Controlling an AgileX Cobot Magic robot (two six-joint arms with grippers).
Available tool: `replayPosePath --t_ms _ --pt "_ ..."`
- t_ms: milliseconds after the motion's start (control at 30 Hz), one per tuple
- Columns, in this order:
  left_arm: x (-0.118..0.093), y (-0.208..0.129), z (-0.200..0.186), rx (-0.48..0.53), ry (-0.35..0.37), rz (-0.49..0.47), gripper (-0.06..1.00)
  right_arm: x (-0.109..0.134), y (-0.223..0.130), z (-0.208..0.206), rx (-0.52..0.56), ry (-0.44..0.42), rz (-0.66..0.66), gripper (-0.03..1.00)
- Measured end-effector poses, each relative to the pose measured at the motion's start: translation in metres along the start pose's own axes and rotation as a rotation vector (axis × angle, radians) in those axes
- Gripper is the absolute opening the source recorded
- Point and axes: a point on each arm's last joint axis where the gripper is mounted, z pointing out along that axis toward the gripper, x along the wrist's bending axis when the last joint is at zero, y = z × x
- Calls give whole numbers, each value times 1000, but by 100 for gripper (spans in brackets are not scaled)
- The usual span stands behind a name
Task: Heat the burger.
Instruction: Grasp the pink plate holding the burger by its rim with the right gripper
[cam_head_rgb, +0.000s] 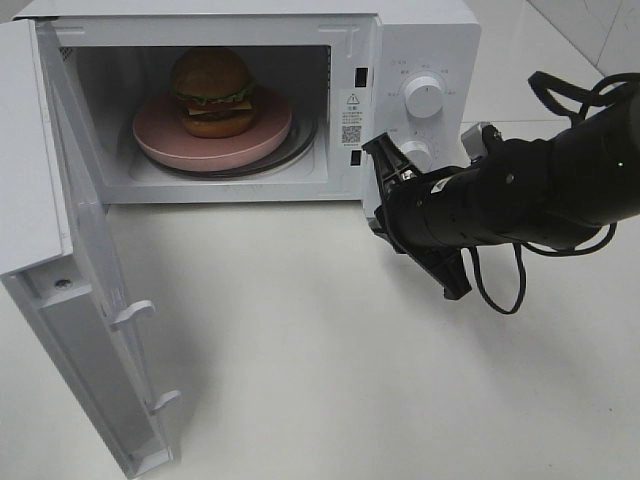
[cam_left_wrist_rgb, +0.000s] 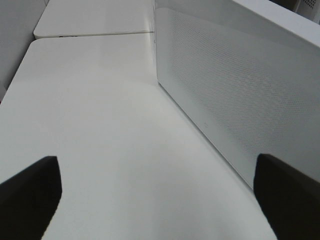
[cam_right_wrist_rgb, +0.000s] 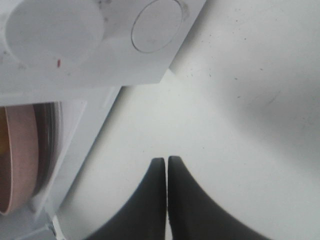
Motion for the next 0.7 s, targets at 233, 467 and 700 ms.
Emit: replayPosePath --t_ms 233,467,700 --pt "0 0 0 0 0 0 99 1 -5 -11 86 -41 -255 0" --pt "0 0 0 0 0 0 99 -2 -15 -27 253 -91 -565 0" --pt "0 0 0 0 0 0 99 -5 -21 -45 413 -120 -799 1"
